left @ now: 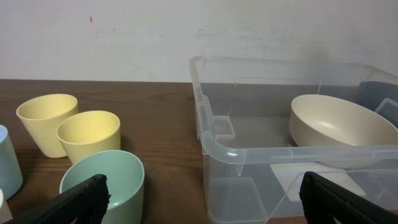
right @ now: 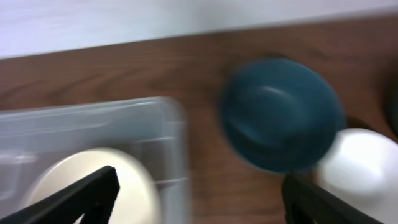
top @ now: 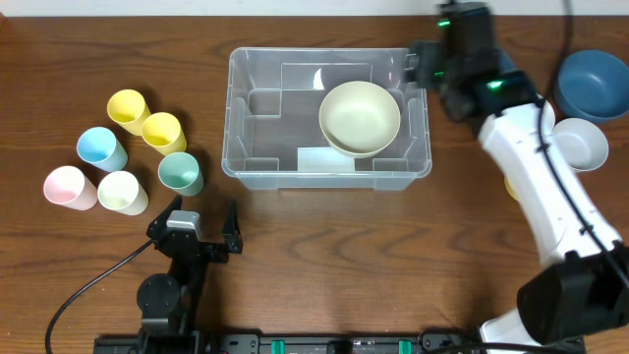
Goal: Pack container
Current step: 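Move the right gripper to the dark teal bowl and grasp its rim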
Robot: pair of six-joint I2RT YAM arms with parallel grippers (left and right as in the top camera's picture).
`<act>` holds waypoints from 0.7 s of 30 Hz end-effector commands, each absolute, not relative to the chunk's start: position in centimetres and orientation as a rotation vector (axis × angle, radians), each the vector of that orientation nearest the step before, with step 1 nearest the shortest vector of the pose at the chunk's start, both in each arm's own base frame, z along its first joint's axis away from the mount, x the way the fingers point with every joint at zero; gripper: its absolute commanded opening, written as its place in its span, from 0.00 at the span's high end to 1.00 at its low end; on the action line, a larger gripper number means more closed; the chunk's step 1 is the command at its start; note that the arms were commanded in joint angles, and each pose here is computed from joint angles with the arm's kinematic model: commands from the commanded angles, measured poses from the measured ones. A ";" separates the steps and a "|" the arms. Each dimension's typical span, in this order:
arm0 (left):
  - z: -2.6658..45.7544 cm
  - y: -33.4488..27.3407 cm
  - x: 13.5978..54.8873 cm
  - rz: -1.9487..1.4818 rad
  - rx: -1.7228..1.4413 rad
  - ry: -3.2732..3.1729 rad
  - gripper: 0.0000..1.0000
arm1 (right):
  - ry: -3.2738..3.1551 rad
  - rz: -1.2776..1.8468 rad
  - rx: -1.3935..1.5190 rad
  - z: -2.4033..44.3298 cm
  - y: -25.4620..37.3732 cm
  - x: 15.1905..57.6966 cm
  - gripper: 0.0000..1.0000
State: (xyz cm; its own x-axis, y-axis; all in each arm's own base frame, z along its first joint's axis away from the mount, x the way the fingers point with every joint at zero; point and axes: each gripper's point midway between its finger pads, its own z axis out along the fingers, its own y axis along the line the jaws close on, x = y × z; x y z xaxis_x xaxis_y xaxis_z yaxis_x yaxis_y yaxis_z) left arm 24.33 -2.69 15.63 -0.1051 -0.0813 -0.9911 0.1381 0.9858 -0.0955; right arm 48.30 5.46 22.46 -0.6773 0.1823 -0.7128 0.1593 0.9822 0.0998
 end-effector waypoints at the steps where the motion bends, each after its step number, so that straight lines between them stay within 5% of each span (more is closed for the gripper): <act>1: 14.1 -2.8 24.2 -0.183 0.062 1.710 0.02 | 2.392 0.092 0.396 19.1 2.5 49.0 0.19; 8: 14.1 -2.8 24.2 -0.183 0.062 1.710 0.02 | 2.468 0.098 0.681 12.0 -1.7 50.2 0.41; 21: 14.1 -2.8 24.2 -0.183 0.062 1.710 0.02 | 2.442 0.022 1.013 8.4 -3.6 49.1 0.38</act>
State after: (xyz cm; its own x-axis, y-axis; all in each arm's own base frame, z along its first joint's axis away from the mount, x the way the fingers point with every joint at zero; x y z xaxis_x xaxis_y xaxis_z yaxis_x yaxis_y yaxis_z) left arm 24.33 -2.69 15.63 -0.1051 -0.0813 -0.9911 0.1381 0.9858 -0.0955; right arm 49.28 -2.59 8.40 -0.6790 0.5918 -0.4345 0.5752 0.7966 0.1859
